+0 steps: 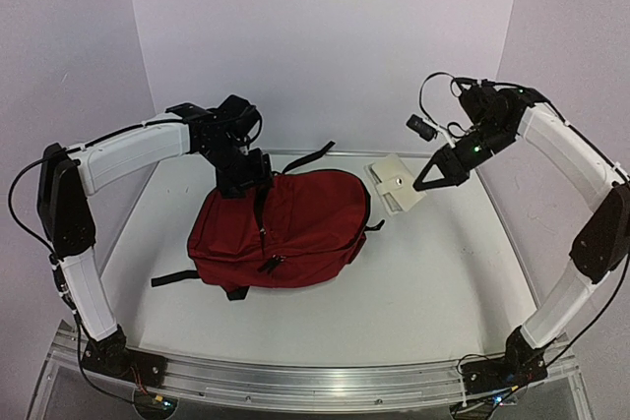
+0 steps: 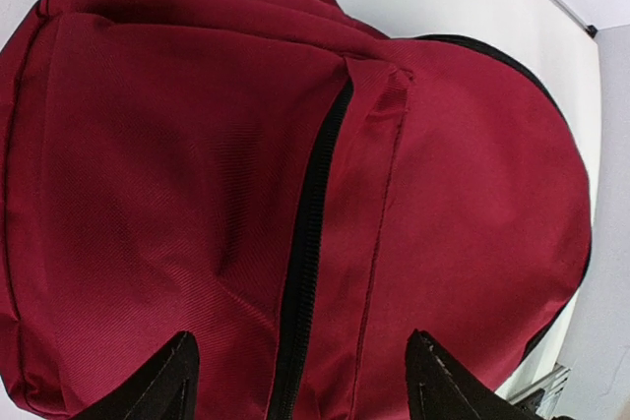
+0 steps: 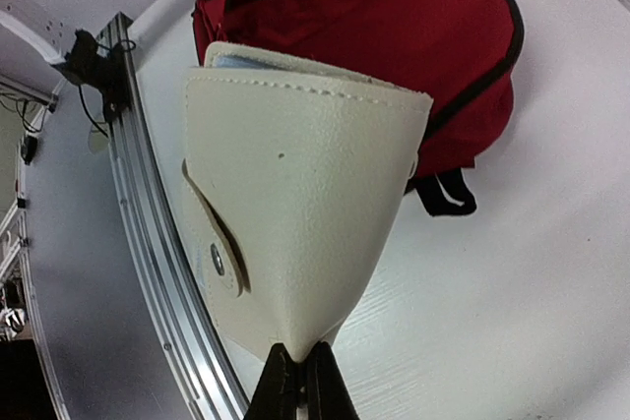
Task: Pack the student bag
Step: Pick up the personal item from the center of the board, then place the personal item in the student bag.
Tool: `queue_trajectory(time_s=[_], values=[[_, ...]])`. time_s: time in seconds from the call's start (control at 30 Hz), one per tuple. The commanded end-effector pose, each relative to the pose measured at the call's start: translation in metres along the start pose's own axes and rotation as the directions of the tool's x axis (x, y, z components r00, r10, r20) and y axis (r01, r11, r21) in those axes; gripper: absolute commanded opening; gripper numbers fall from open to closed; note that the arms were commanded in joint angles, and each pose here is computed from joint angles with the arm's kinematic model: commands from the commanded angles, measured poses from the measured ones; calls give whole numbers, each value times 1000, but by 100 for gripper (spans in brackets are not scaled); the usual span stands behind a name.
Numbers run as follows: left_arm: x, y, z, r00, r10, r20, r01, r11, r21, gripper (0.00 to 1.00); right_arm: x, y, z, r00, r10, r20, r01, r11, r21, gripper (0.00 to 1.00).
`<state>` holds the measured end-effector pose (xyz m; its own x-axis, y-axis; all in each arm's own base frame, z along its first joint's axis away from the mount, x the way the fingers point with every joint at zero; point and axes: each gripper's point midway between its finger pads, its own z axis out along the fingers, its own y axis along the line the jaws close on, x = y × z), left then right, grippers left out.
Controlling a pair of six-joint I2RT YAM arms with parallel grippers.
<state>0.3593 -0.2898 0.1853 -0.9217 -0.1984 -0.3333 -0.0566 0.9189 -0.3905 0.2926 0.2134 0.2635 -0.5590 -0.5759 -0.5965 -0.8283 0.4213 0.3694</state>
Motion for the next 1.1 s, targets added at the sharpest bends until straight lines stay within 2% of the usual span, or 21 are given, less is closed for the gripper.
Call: queue_trajectory(time_s=[0.0,0.1,0.17,0.27,0.33,0.5,0.73,0.93,1.07], values=[[1,2,1,999,45,-17,-47,996,-81,62,-60,1,22,982,135,131,-129,990,-58,0],[2,1,5,998,50,-36,-53,994,-92,48,-79,-1,46,975,169,143,-164,986,-41,0],[0,0,7,998,48,-39,-52,993,-102,30,-94,-1,69,968,195,157,-191,981,-43,0],[-6,-5,2,999,39,-23,-41,995,-96,8,-106,8,96,949,280,145,-270,959,-86,0],[-11,-11,-2,999,32,-5,-32,997,-74,1,-117,16,113,942,303,147,-287,950,-121,0],[-15,-23,-13,999,7,33,-7,1000,1,0,-143,24,156,903,402,156,-375,910,-175,0],[-19,-26,-21,998,-24,66,22,999,32,0,-136,18,220,842,535,69,-519,838,-167,0],[-27,-33,-25,994,-37,100,30,997,66,0,-113,23,245,782,623,-19,-618,771,-153,0],[-28,-36,-25,994,-42,105,34,996,83,0,-111,17,250,774,633,-11,-629,767,-123,0]])
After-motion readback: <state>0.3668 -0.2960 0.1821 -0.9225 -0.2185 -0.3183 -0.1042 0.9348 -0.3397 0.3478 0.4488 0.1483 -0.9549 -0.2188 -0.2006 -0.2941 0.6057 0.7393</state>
